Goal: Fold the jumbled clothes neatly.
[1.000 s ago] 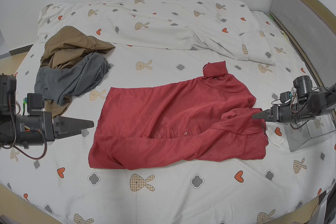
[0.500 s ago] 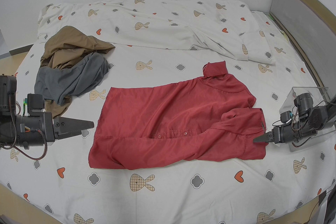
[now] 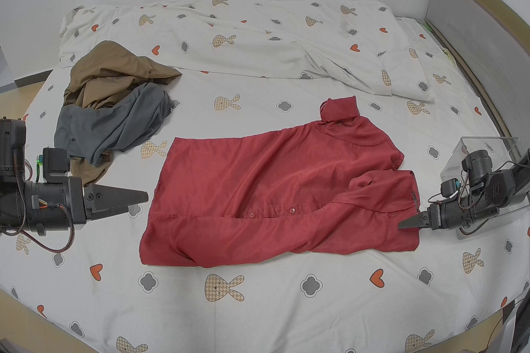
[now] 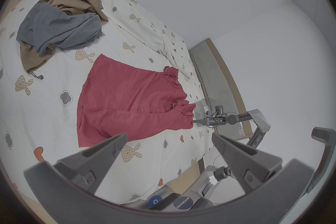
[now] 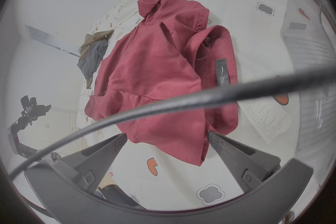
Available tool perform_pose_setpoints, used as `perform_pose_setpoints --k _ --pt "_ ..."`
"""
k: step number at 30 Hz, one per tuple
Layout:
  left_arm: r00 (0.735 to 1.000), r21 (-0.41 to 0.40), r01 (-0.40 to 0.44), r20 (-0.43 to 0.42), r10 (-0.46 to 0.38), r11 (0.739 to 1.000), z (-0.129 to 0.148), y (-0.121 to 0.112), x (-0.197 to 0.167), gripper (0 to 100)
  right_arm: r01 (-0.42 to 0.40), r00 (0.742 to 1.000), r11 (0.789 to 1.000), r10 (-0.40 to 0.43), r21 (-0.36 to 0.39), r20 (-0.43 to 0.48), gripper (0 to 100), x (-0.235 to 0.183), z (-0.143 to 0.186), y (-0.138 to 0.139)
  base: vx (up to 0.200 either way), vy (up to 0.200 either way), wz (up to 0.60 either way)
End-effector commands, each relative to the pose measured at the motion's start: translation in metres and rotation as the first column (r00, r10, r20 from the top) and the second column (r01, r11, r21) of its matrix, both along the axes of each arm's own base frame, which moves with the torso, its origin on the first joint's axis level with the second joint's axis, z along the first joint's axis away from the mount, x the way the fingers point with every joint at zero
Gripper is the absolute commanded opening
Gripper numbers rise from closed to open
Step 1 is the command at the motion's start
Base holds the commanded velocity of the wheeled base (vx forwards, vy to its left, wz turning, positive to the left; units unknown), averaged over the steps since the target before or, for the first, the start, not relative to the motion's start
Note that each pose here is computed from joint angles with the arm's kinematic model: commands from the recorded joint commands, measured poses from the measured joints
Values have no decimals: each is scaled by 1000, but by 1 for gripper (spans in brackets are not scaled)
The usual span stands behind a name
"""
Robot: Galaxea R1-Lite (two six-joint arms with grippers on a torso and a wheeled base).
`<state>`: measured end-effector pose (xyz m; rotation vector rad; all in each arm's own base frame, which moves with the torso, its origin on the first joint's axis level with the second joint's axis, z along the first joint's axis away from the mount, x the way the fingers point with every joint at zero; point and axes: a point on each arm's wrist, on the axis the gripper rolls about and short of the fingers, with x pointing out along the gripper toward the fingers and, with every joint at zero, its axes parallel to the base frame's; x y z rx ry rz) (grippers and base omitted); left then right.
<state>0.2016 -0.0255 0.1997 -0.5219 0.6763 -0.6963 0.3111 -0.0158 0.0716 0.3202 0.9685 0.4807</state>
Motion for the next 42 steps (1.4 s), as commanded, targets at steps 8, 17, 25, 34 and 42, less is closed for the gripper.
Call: perform_pose_setpoints --k 8,17,25,34,42 --pt "1000 0 0 0 0 1000 0 0 0 100 -45 999 999 45 11 -4 100 -2 -14 8 0 0 0" --pt "1000 0 0 0 0 1000 0 0 0 100 -80 996 996 82 45 -47 100 -2 -33 15 0 0 0" --pt "1000 2 -1 -20 1 1000 -5 0 4 100 -56 998 998 56 40 1 0 -8 -15 8 0 0 0" --pt "994 10 -9 -105 10 1000 -31 0 31 100 -5 992 1000 1 27 129 0 -17 27 -3 0 0 0" --pt "996 39 -17 -89 20 999 -39 6 40 100 36 985 999 -33 -11 171 0 -3 72 -5 0 0 0"
